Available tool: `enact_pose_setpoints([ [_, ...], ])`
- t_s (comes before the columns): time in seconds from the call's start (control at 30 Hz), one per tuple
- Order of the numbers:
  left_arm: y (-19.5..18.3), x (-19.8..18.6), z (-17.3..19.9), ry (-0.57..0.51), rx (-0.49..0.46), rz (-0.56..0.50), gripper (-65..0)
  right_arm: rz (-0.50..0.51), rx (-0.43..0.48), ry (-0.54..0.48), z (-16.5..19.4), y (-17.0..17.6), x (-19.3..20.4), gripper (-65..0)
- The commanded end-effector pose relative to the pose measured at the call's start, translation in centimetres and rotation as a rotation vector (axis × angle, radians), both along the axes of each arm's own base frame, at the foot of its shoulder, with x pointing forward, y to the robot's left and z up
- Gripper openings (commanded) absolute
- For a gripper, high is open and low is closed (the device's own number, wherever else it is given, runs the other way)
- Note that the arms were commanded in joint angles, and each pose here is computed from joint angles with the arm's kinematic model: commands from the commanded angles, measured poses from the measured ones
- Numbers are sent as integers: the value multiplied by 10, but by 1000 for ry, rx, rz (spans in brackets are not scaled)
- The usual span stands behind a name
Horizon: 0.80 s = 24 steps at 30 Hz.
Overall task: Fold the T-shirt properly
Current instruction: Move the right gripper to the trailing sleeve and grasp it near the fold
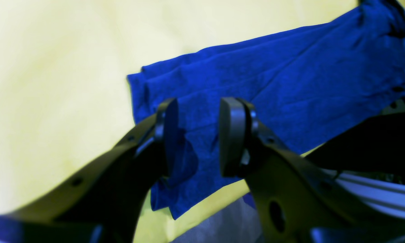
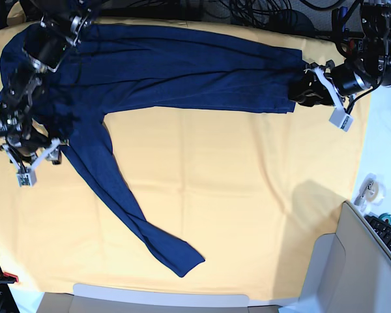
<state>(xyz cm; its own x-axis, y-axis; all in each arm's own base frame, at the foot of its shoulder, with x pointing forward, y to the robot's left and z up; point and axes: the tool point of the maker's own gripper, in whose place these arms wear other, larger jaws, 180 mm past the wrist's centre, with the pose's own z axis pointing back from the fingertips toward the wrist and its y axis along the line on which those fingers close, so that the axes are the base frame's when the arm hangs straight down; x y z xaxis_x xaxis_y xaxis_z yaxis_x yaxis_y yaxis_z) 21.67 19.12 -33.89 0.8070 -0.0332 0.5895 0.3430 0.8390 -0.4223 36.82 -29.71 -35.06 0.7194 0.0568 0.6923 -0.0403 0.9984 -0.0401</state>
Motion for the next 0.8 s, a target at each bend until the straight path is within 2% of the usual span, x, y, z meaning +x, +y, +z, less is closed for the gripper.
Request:
enact_pose_setpoints([
  [0.0,2,6,10,-34,0,-4,-448,0,10,-56,16,0,17,-271],
  [0.33,2,6,10,-36,0,-4,-448,17,154,-14,-6,22,46,-270],
  [0.63,2,6,10,-36,0,-4,-448,119,151,10,-15,61,53,-270],
  [0.77,2,6,10,-36,0,-4,-448,127,164,14,-18,69,53,-271],
])
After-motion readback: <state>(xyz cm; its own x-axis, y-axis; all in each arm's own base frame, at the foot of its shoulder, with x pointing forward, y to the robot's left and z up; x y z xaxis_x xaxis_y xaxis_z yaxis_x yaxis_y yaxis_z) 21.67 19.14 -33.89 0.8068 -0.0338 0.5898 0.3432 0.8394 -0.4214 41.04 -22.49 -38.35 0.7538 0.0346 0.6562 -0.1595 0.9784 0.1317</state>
